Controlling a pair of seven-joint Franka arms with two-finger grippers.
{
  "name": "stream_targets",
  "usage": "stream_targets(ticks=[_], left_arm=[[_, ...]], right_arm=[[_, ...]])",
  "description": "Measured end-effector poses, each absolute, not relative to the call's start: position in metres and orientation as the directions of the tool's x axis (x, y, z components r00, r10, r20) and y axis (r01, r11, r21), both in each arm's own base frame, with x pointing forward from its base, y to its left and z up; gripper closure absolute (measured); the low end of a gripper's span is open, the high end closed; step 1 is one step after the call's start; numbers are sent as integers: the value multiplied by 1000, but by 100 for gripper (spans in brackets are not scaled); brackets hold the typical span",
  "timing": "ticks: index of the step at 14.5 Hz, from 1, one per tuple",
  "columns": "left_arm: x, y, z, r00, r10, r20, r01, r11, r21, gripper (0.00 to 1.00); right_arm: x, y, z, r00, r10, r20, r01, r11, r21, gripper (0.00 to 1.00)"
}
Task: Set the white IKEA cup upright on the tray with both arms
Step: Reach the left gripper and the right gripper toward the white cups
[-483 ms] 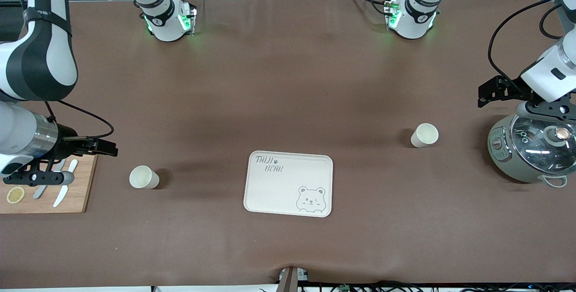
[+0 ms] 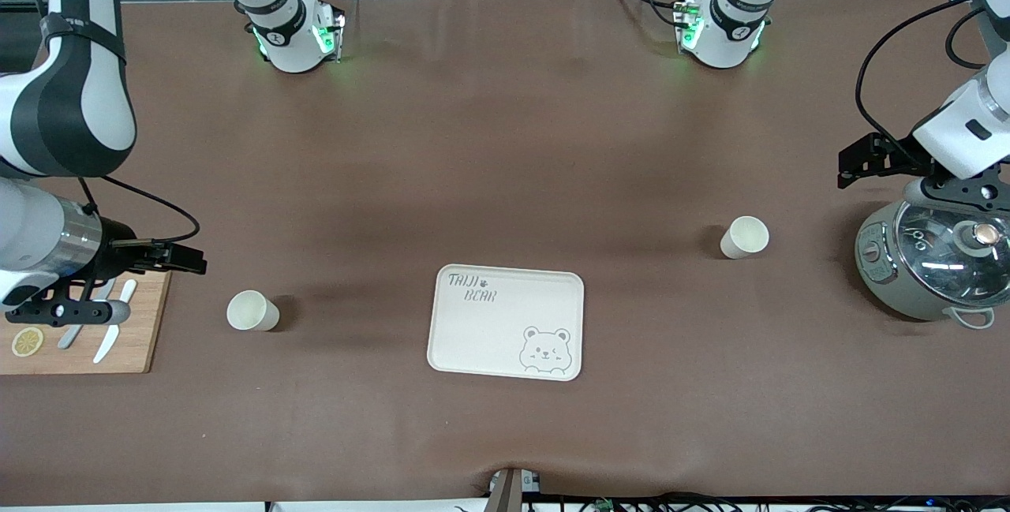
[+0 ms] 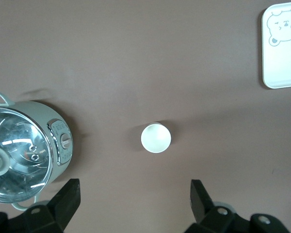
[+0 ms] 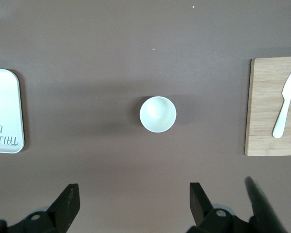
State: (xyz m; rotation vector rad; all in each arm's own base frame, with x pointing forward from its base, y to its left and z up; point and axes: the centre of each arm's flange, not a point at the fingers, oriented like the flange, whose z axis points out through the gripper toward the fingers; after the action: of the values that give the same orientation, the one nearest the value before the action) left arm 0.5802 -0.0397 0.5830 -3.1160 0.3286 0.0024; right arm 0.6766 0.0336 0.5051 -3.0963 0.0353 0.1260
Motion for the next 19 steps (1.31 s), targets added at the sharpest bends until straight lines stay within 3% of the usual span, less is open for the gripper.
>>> stream_targets(ticks=[8,14,19], left_arm=[[568,-41,436,976,-214,26,-214,-977,-12,0],[546,-40,371,981,-179,68,-179,-984,-13,0],[534,-37,327,978,-174,113,-173,-985,-12,0]], right_arm=[[677,34,505,997,-20,-81,-23,-999,-42,0],[682,33,498,998,-25,-52,-27,-999,-42,0],[695,20,460,999,-11,-40,-13,-999,-38,0]])
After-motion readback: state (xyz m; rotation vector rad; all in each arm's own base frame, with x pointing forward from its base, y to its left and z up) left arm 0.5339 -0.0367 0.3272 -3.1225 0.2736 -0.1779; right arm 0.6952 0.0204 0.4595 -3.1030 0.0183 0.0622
